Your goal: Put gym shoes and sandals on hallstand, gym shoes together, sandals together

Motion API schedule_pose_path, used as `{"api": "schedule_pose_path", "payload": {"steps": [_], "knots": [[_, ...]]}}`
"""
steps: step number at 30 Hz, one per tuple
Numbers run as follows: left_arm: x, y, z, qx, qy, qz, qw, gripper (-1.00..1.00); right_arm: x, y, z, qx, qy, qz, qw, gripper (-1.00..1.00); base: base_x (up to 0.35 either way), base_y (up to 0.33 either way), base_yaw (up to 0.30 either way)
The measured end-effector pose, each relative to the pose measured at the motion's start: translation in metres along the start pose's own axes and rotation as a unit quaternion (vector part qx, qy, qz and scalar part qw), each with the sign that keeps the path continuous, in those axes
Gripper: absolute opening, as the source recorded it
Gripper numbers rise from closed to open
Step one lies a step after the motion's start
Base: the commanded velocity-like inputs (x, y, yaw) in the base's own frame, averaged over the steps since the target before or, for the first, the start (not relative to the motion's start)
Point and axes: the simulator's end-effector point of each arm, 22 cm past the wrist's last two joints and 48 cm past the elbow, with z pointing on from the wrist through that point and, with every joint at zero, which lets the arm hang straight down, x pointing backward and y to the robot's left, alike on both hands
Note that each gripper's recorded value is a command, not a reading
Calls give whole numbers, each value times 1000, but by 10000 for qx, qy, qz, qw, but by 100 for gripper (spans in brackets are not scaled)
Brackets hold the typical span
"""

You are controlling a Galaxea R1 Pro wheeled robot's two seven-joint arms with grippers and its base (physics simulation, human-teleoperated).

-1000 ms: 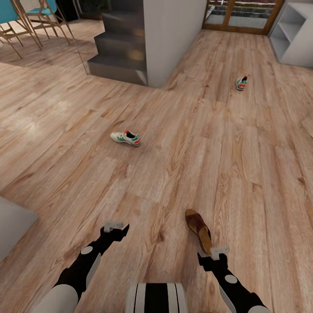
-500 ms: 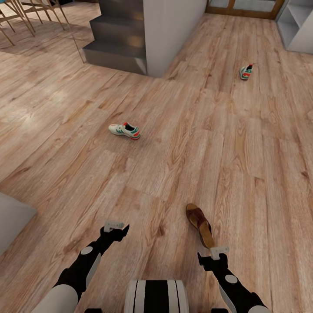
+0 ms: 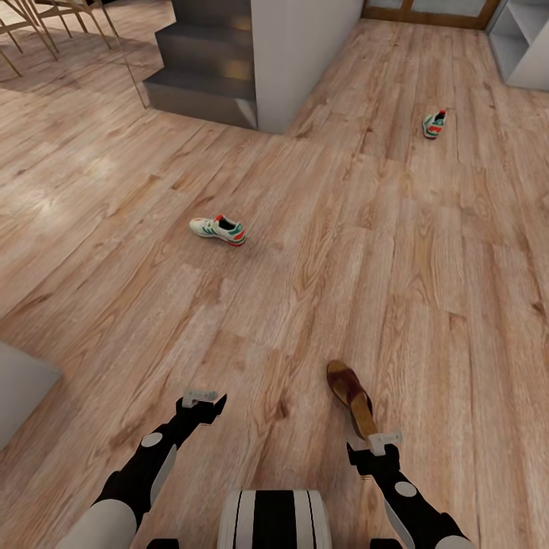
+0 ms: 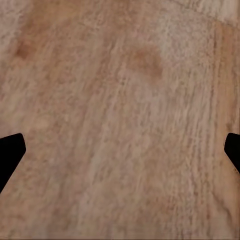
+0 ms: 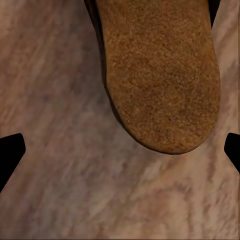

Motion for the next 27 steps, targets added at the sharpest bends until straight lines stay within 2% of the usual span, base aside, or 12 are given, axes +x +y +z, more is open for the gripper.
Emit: {"api": "schedule_pose_path", "payload": {"steps": [8, 27], "knots": [[0, 0, 0, 1, -10, 4, 10000, 100, 0, 0, 0, -1, 2, 0, 10000, 100, 131, 0, 0], [1, 0, -1, 0, -18, 8, 10000, 100, 0, 0, 0, -2, 2, 1, 10000, 100, 21, 0, 0]]}}
